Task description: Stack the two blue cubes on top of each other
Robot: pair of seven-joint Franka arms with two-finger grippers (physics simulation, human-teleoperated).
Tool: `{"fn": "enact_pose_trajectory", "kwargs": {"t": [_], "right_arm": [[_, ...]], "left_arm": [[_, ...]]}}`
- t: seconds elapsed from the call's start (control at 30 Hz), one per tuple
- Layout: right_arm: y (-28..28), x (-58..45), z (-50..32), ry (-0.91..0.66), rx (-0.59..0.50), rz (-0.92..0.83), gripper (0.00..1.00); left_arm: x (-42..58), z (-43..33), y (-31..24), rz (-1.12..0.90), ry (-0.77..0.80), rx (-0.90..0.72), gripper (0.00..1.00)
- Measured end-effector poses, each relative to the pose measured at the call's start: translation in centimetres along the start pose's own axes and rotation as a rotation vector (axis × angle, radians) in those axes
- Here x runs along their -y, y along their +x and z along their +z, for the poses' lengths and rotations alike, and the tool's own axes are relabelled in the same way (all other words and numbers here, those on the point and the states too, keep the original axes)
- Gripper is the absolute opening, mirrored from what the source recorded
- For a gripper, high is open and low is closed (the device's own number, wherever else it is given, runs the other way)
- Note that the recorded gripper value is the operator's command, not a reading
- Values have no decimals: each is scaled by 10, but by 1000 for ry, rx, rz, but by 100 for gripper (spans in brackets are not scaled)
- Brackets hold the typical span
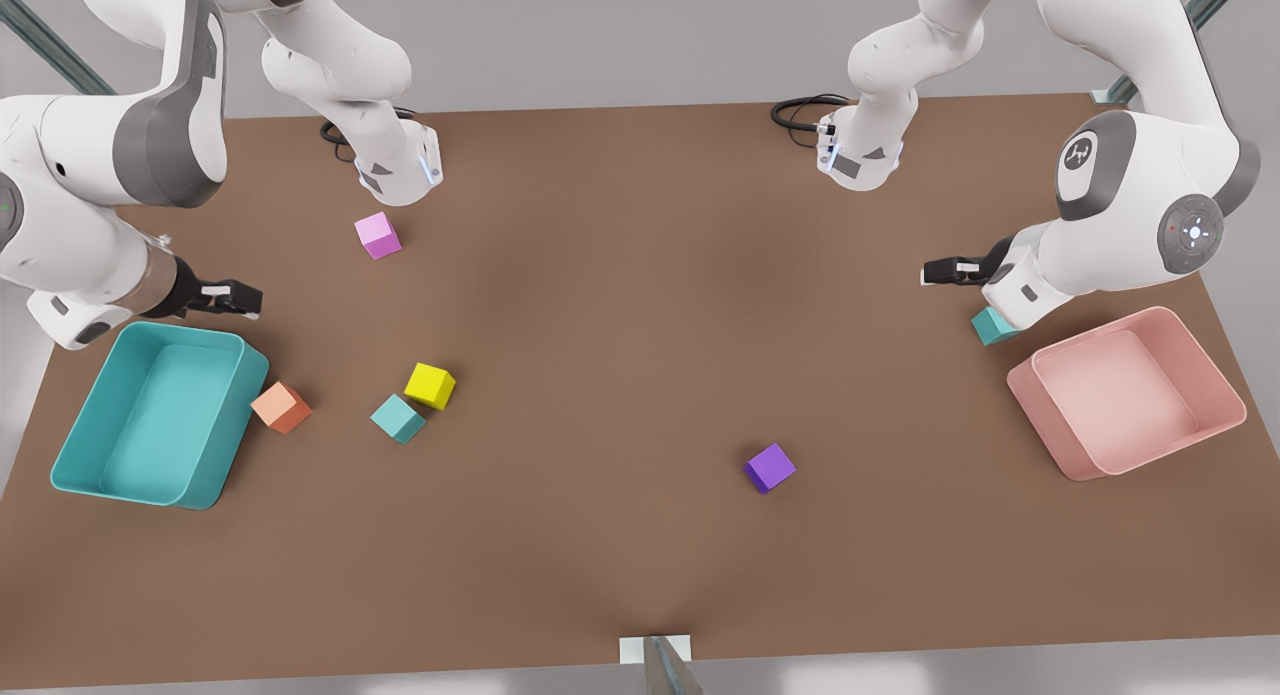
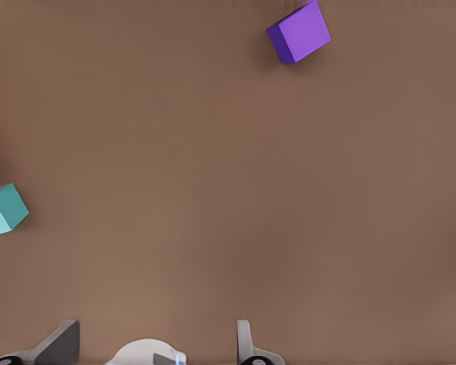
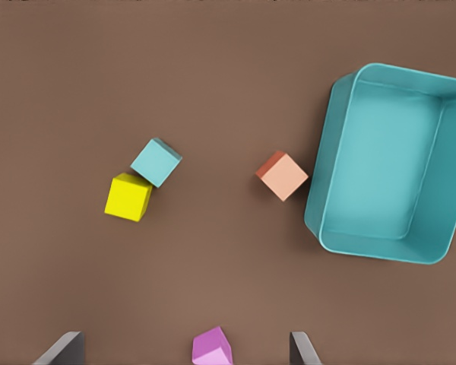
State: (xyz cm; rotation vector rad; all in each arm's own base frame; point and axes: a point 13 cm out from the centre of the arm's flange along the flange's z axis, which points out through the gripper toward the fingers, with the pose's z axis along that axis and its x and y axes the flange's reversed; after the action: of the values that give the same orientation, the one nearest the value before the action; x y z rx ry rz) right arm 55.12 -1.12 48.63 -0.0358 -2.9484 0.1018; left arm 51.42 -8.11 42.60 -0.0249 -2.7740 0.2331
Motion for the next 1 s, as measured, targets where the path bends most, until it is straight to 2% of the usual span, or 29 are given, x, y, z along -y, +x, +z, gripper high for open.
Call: {"fn": "enact_pose_trajectory", "kwargs": {"t": [0.1, 0.23, 0.37, 0.5, 0.67, 1.0], "right_arm": [[-15, -4, 15, -2, -19, -5, 100], [-80, -57, 122, 46, -141, -47, 100], [-91, -67, 191, 63, -160, 20, 100], [-96, -72, 244, 63, -117, 91, 100], [-129, -79, 277, 25, -12, 185, 100], [-127, -70, 325, -58, 115, 361, 100]], "left_arm": [[0, 0, 0, -3, 1, 1, 100], [-1, 2, -1, -9, 3, -3, 100], [-2, 5, -3, -13, 4, -9, 100], [-3, 5, -3, -17, 5, -10, 100], [-6, 5, -4, -24, 7, -11, 100], [-13, 15, -10, -31, 8, -34, 100]]}}
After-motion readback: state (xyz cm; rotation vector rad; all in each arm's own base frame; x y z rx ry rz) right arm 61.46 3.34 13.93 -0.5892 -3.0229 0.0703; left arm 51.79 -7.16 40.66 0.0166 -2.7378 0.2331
